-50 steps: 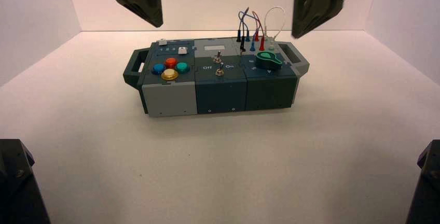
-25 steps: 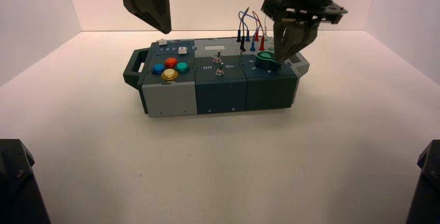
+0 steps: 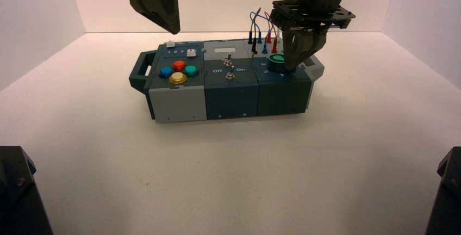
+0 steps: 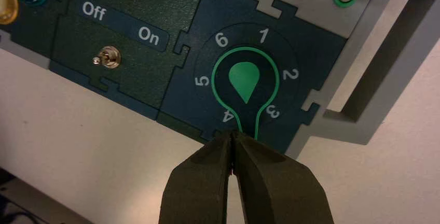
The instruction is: Turn the knob to position 3.
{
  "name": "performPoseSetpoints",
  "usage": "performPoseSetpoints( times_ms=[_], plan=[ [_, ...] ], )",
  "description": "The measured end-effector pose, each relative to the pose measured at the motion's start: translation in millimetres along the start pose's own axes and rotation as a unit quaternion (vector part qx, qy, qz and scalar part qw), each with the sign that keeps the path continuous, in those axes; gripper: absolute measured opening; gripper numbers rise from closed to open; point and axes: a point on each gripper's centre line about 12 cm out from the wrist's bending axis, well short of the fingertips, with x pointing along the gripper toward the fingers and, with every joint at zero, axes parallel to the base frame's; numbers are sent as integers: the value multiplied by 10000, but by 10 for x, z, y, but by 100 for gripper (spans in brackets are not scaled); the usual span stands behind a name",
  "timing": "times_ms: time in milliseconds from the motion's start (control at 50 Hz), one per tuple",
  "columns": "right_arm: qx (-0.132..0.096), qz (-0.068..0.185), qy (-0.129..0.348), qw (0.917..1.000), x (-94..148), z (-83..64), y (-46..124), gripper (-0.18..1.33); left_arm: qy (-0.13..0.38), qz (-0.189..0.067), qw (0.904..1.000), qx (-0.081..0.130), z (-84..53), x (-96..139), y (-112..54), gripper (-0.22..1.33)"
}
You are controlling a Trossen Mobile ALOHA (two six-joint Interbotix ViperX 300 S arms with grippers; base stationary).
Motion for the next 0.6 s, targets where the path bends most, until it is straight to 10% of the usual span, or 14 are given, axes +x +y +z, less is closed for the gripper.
performPoseSetpoints(
  times_ms=[600],
  plan=[
    [-290,-244,190,9991,-53,-29,-53,-14,-71,14,10000,30,52,-29,-2,-16]
  ],
)
